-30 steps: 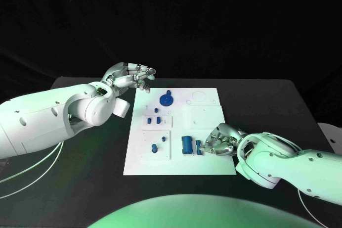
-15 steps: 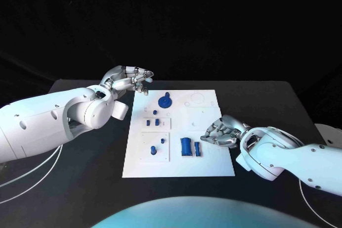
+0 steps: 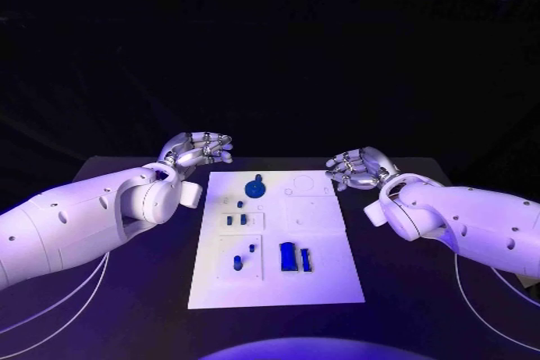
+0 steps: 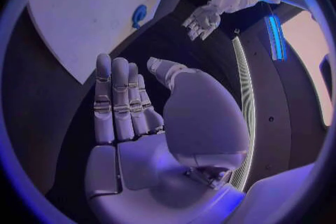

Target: Assemble the parts on the task board

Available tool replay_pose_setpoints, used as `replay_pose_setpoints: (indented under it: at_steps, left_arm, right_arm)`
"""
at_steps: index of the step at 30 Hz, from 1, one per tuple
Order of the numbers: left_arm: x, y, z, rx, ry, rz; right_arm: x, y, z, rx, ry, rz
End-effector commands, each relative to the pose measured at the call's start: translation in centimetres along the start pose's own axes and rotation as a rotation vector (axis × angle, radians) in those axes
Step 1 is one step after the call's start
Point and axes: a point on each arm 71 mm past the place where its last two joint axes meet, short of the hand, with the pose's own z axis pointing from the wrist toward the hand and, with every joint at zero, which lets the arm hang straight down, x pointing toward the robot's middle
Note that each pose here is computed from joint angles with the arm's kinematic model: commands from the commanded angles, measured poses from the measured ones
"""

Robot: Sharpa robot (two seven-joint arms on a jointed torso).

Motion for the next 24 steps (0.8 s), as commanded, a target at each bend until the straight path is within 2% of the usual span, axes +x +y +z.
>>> replay_pose_setpoints:
  at_steps: [1,4,8,9,14,17,24]
  left_arm:
    - [-0.65,0.12,0.56,0.058,-0.070,-0.065]
    - [-0.98,0.71,1.09,0.054,-0.110,-0.072]
    - [-1.11,1.34,1.49,0.049,-0.136,-0.077]
    - [-0.89,1.47,1.40,0.015,-0.094,-0.042]
    - [-0.49,1.49,1.19,0.017,-0.102,-0.041]
    - [0.14,1.50,0.82,0.021,-0.115,-0.038]
    - [2.88,1.35,-1.04,0.039,-0.172,-0.025]
  right_arm:
    - [-0.9,-0.1,1.4,-0.066,-0.018,0.221]
    - [-1.3,-0.5,2.6,-0.066,-0.039,0.255]
    - [-1.5,-0.7,3.4,-0.071,-0.048,0.279]
    - [-1.7,-1.0,3.2,-0.023,-0.077,0.169]
    - [-1.2,-0.7,3.0,-0.029,-0.086,0.191]
    - [-0.6,-0.3,2.6,-0.037,-0.099,0.226]
    - [2.0,1.8,0.4,-0.059,-0.157,0.370]
